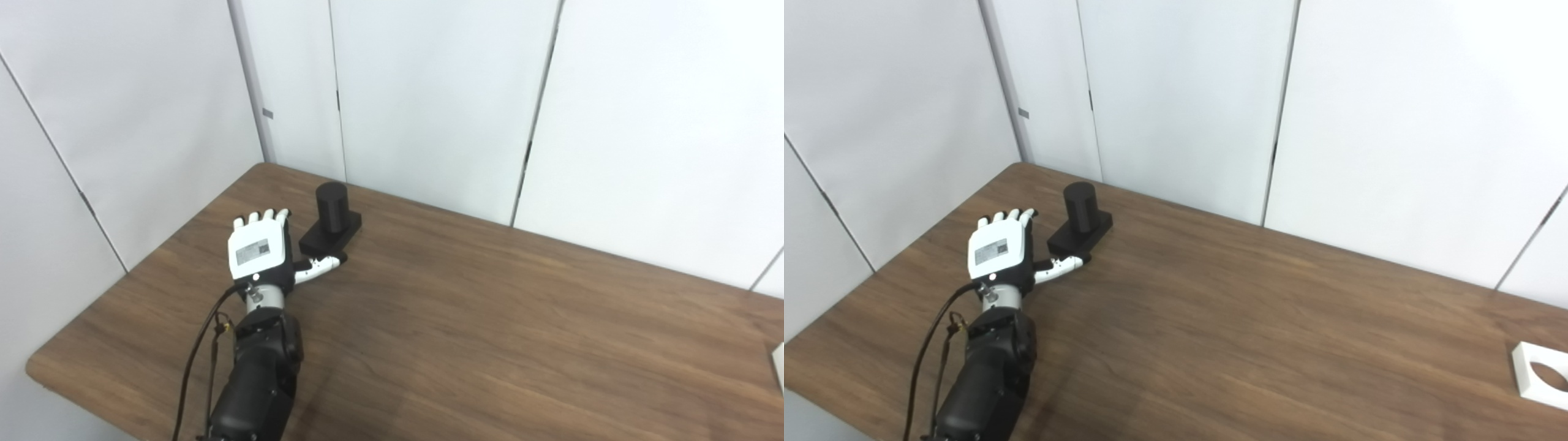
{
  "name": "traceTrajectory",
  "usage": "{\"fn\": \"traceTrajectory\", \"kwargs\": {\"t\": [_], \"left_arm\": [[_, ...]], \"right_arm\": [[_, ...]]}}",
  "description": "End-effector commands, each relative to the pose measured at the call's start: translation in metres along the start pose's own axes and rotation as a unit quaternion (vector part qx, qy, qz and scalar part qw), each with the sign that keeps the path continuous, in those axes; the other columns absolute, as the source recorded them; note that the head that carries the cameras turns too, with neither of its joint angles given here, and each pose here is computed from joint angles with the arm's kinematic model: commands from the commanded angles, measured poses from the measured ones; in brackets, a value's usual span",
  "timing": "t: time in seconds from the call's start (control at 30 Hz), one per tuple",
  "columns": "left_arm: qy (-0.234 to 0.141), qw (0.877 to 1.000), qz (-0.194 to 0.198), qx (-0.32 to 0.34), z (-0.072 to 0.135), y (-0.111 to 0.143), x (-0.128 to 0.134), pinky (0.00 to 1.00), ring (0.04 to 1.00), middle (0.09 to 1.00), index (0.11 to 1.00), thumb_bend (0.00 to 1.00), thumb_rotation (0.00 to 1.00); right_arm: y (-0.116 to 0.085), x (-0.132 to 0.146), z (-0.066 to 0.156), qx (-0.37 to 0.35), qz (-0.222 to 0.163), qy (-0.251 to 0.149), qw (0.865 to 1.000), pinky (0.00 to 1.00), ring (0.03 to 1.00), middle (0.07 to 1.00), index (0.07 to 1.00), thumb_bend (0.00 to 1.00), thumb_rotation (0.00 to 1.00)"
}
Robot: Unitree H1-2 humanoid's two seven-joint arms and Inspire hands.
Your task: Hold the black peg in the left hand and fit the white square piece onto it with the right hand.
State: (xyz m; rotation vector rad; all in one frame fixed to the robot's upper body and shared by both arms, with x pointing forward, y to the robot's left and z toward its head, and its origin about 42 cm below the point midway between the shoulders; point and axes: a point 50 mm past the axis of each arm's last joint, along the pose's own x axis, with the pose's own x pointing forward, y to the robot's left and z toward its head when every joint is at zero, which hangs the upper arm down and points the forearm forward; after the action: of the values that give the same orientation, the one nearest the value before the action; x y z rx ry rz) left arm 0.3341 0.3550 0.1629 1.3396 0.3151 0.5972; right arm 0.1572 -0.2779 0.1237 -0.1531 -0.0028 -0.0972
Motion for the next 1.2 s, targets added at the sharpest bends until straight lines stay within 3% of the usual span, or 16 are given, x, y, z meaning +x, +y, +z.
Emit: {"fn": "traceTrajectory", "kwargs": {"t": [0.0,0.4,0.57,0.7,0.9,1.17], "left_arm": [[-0.005,0.999,0.049,0.002,0.005,0.020,0.018,1.00,0.950,0.930,0.873,0.98,0.80],[0.003,1.000,0.025,-0.008,0.014,0.005,0.039,1.00,0.920,0.901,0.843,1.00,0.81],[0.012,0.999,0.023,-0.031,0.015,0.001,0.047,1.00,0.911,0.873,0.817,0.99,0.78],[0.014,0.998,0.025,-0.061,0.019,0.000,0.051,1.00,0.896,0.851,0.788,0.96,0.72],[0.020,0.998,0.021,-0.055,0.023,-0.008,0.056,0.97,0.887,0.851,0.796,0.94,0.70],[0.022,0.998,0.032,-0.048,0.032,-0.010,0.062,0.97,0.868,0.832,0.774,0.93,0.71]], "right_arm": [[0.004,-0.002,0.012,0.009,-0.003,-0.024,1.000,0.91,0.875,0.867,0.872,0.71,1.00],[0.005,-0.005,0.013,0.008,-0.005,-0.027,1.000,0.90,0.879,0.866,0.868,0.71,1.00],[0.006,-0.007,0.015,0.006,-0.005,-0.031,0.999,0.84,0.865,0.865,0.858,0.67,1.00],[0.007,-0.008,0.016,0.004,-0.004,-0.031,1.000,0.88,0.877,0.864,0.854,0.67,1.00],[0.008,-0.009,0.017,0.003,-0.003,-0.032,0.999,0.89,0.885,0.874,0.861,0.66,1.00],[0.009,-0.009,0.019,0.001,-0.005,-0.031,1.000,0.94,0.899,0.872,0.864,0.64,1.00]]}}
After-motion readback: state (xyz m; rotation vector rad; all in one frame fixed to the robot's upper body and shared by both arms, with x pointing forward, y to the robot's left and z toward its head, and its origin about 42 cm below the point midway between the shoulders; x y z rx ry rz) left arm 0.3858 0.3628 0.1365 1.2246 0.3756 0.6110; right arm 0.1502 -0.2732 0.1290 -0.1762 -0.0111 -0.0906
